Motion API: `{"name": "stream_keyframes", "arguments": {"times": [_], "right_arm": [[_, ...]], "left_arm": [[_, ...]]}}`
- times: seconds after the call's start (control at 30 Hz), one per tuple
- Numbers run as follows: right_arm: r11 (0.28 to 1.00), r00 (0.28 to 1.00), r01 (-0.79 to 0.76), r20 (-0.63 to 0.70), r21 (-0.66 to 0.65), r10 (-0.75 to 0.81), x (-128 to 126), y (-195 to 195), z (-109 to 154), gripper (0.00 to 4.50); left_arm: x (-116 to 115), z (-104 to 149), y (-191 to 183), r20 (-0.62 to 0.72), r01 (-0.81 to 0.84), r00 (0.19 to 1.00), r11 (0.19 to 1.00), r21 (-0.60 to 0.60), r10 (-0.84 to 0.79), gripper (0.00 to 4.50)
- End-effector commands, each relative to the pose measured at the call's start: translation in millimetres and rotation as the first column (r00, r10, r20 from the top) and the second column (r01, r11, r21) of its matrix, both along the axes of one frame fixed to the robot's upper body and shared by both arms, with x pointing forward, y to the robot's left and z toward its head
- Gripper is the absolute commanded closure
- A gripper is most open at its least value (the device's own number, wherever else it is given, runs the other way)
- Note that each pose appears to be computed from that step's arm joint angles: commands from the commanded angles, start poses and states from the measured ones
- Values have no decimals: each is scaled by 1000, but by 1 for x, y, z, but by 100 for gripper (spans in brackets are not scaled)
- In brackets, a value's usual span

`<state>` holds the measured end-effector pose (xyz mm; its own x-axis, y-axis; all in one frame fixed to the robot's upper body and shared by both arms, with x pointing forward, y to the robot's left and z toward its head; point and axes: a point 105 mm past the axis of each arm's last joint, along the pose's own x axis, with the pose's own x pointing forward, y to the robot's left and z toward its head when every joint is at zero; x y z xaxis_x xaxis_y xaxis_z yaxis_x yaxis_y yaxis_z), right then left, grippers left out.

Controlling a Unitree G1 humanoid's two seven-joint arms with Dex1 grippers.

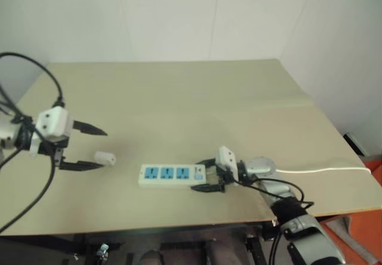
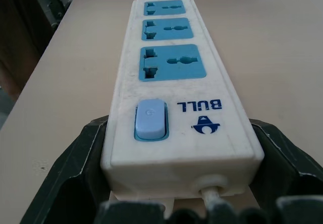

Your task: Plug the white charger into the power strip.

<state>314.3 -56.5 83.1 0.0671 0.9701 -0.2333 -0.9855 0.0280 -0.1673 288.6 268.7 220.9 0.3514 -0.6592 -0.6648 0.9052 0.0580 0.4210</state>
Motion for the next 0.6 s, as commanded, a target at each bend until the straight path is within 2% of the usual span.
{"name": "stream_keyframes", "arguments": {"times": [0.03,0.2,0.37,0.6], "right_arm": [[999,998,-49,34,-17,50,-1,8,0,107],[999,998,-53,20,5,53,-1,15,-1,107],[999,999,-53,9,13,53,-2,17,-1,107],[999,999,-36,4,10,36,-3,12,-1,107]], "left_arm": [[15,1,10,9,10,1000,977,211,-13,0],[42,-2,8,-33,51,999,915,401,-41,0],[55,-12,14,-116,101,992,821,562,-43,0],[63,-33,10,-194,164,980,773,613,-54,0]]}}
